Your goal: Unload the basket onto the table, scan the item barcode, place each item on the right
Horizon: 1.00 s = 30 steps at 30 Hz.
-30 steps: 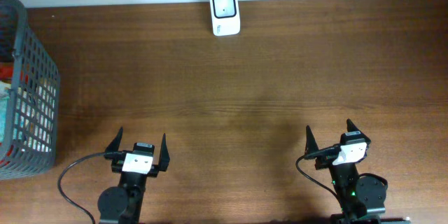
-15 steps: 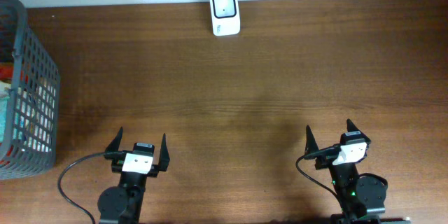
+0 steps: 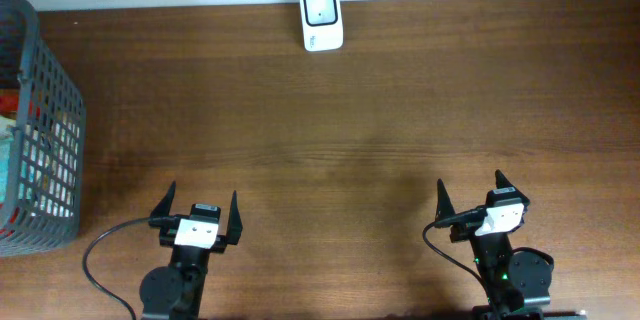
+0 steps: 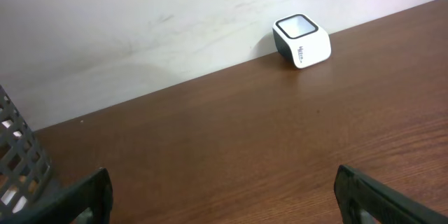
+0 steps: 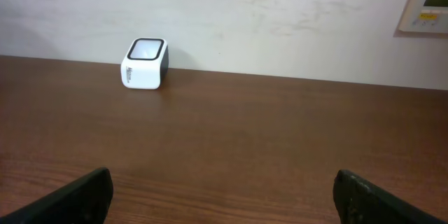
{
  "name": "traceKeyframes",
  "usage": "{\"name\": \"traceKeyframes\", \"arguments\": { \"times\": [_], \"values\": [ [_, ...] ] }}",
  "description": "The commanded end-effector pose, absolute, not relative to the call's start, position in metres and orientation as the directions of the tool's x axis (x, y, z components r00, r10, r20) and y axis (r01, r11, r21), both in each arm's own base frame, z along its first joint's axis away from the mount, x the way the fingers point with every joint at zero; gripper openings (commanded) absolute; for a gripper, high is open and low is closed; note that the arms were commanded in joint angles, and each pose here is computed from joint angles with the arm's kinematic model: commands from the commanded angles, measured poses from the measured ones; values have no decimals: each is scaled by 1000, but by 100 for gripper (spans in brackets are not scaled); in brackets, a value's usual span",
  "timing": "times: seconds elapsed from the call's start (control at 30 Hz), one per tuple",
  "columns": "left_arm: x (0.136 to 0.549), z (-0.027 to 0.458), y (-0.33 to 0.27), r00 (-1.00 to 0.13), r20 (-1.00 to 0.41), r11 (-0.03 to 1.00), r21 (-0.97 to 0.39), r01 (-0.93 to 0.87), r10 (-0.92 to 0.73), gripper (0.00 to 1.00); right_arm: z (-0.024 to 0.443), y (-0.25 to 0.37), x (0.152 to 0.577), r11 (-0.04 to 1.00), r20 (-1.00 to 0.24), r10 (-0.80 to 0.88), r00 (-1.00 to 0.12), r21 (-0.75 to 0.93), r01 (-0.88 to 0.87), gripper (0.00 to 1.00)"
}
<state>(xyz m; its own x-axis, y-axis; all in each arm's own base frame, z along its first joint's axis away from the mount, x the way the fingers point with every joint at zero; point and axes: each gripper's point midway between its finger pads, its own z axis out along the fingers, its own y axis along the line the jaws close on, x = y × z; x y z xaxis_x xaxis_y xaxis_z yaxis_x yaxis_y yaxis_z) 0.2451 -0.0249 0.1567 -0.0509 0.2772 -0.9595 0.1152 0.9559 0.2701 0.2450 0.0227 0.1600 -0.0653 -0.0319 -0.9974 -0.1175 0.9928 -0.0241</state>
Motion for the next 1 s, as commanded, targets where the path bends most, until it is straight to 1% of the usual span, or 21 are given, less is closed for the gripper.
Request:
{"name": "traceKeyframes", "arguments": {
  "times": [0.0, 0.43, 0.53, 0.63, 0.77, 0.83, 0.97],
  "values": [
    [245, 156, -23, -53, -956, 953, 283, 105, 289, 99, 158, 24, 245, 993, -997, -25, -68, -17, -119, 99],
    [245, 156, -23, -52, -956, 953, 283, 105, 289, 99, 158, 24, 245, 993, -997, -25, -68, -17, -119, 99],
    [245, 162, -23, -31, -958, 954, 282, 98, 287, 99, 158, 24, 245, 993, -997, -25, -68, -17, -120, 99],
    [246, 177, -23, 26, -962, 958, 274, 82, 272, 99, 158, 24, 245, 993, -997, -25, -68, -17, -120, 99],
    [244, 194, -23, 75, -981, 980, 184, 73, 179, 99, 158, 24, 245, 993, -997, -25, -68, -17, -120, 99],
    [242, 209, -22, 102, -985, 987, 144, 72, 136, 99, 158, 24, 245, 993, -997, -25, -68, -17, -119, 99],
    [240, 257, -24, 114, -985, 987, 140, 78, 131, 99, 158, 24, 245, 993, -997, -25, -68, -17, -120, 99]
  ]
}}
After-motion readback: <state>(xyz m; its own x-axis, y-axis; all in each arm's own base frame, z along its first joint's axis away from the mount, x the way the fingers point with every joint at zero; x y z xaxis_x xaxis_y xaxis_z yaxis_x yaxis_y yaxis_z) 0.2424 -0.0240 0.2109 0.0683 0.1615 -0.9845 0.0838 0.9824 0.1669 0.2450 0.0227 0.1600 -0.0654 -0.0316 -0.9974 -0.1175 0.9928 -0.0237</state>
